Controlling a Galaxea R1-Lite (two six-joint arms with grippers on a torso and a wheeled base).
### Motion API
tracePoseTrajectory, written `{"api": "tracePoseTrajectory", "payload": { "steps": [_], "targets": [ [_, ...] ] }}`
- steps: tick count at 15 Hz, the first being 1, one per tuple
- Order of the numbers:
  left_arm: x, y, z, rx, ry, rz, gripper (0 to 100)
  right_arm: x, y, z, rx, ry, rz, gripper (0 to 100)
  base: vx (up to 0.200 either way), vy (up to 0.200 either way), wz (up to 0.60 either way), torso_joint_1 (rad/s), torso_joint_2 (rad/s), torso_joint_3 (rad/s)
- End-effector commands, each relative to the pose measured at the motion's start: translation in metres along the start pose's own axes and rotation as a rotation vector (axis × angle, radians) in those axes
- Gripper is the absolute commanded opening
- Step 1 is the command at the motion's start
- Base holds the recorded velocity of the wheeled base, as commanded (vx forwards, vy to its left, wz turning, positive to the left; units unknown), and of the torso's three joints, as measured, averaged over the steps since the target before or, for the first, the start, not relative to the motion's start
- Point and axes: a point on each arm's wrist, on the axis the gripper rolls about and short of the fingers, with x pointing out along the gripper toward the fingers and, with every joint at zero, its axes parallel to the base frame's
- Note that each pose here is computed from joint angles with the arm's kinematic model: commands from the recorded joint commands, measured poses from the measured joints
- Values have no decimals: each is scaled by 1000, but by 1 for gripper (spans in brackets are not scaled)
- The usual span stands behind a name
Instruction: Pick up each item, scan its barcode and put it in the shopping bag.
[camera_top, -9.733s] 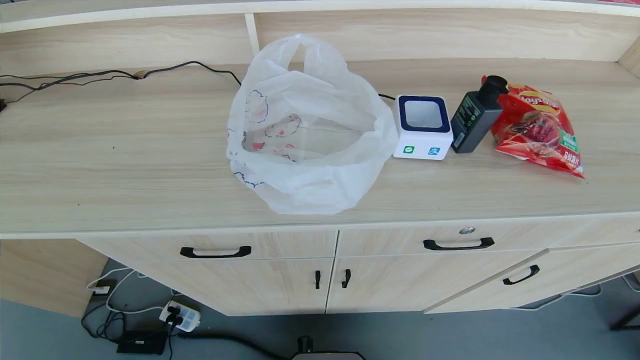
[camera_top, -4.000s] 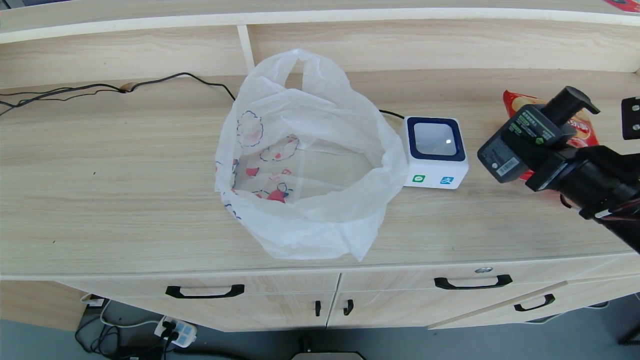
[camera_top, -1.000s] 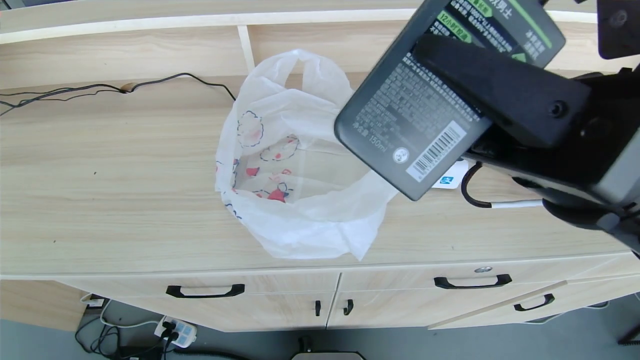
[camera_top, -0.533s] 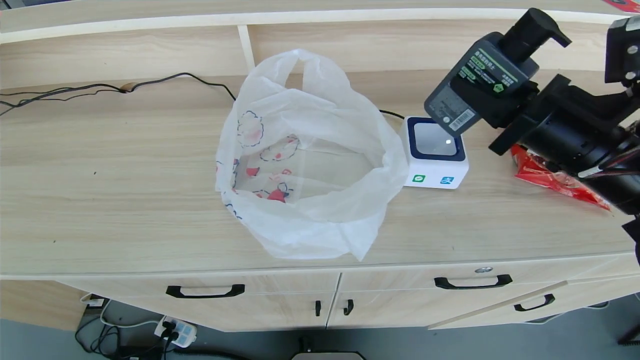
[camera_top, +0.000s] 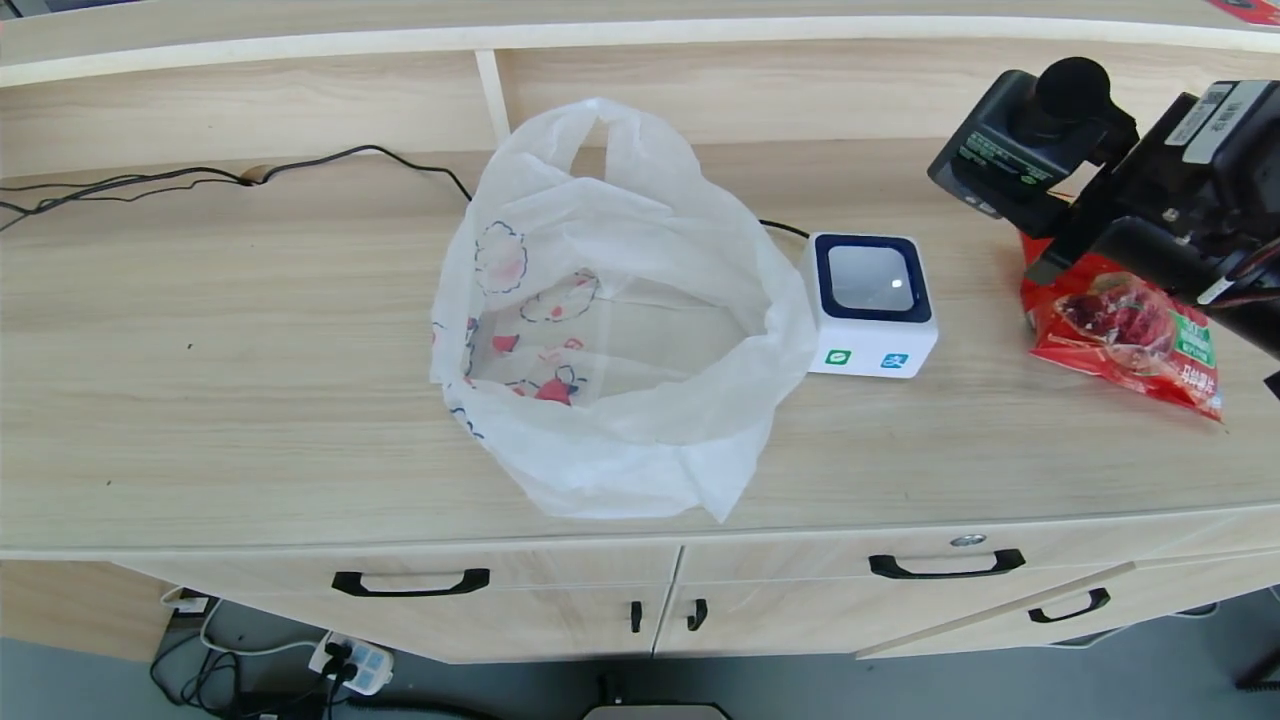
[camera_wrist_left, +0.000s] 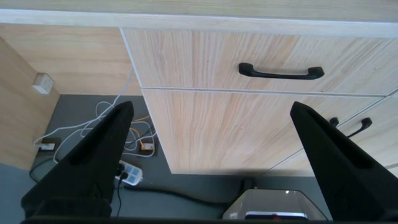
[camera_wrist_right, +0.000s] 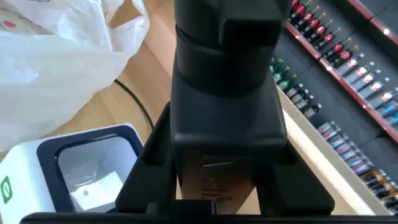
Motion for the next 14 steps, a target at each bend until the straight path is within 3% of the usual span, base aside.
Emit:
{"api": "tracePoseTrajectory", "payload": {
  "steps": [1,5,7,12,14],
  "targets": [
    [0,0,0,0,1,0,100,8,5,6,-66,-37,14,0,0,0,0,0,0,0],
    [0,0,1,5,-6,0,100,18,51,-1,-114,-62,112,0,0,0,0,0,0,0],
    [0,0,1,0,-3,0,100,30,67,-9,-107,-106,96,0,0,0,0,0,0,0],
    [0,0,1,20,-6,0,100,26,62,-23,-98,-108,88,0,0,0,0,0,0,0],
    [0,0,1,19,-8,0,100,19,51,-28,-92,-76,62,0,0,0,0,0,0,0]
  ]
}}
